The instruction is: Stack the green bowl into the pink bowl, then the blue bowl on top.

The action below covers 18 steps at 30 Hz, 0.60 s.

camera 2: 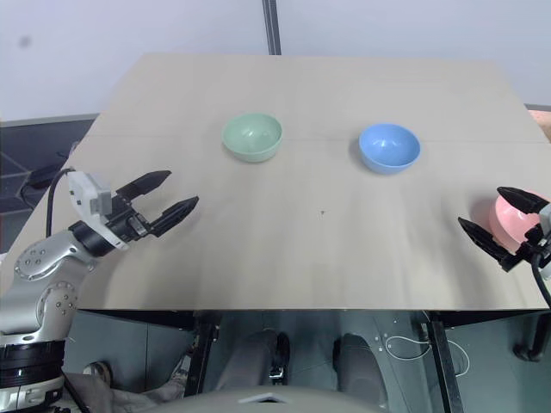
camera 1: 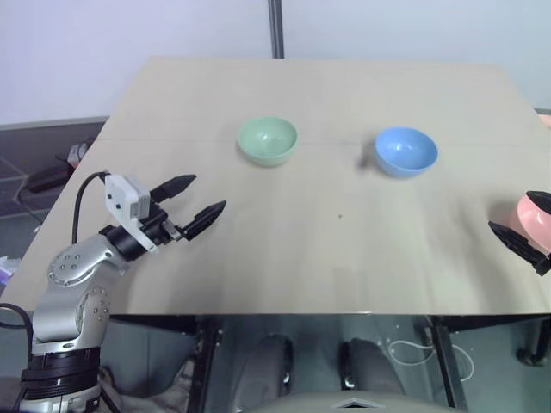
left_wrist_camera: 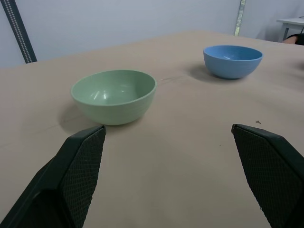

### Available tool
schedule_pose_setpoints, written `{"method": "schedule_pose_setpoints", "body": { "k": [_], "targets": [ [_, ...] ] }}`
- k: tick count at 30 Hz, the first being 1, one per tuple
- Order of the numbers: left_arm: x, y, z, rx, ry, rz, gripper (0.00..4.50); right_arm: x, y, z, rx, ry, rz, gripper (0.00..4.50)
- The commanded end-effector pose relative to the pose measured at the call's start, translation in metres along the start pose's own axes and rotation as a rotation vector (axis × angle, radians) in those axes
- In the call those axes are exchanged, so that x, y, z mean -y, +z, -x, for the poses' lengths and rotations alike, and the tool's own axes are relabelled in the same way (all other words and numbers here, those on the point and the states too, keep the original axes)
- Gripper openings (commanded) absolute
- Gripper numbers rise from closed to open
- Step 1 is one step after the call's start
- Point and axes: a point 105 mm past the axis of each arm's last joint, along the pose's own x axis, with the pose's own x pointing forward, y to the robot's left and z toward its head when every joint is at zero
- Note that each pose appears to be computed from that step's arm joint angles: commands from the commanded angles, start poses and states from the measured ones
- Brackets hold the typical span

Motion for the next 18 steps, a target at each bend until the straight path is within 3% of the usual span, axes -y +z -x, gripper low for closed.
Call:
{"method": "schedule_pose_setpoints", "body": {
  "k": [1,6,10,18],
  "targets": [
    [0.003,0.019,0.000,0.042,-0.041,-0.038,4.50,0.001,0.012,0.001,0.025,-0.012,0.040,4.48],
    [0.006,0.025,-0.003,0.085,-0.075,-0.027,4.50,0.004,0.008,-0.003,-0.006,-0.065,0.046,4.48],
    [0.017,0.035,-0.007,0.140,-0.168,-0.039,4.50,0.016,-0.013,-0.004,-0.127,-0.197,-0.012,4.48],
    [0.063,0.060,-0.005,0.270,-0.544,-0.054,4.50,0.035,-0.065,0.000,-0.364,-0.360,-0.142,4.48]
  ]
}}
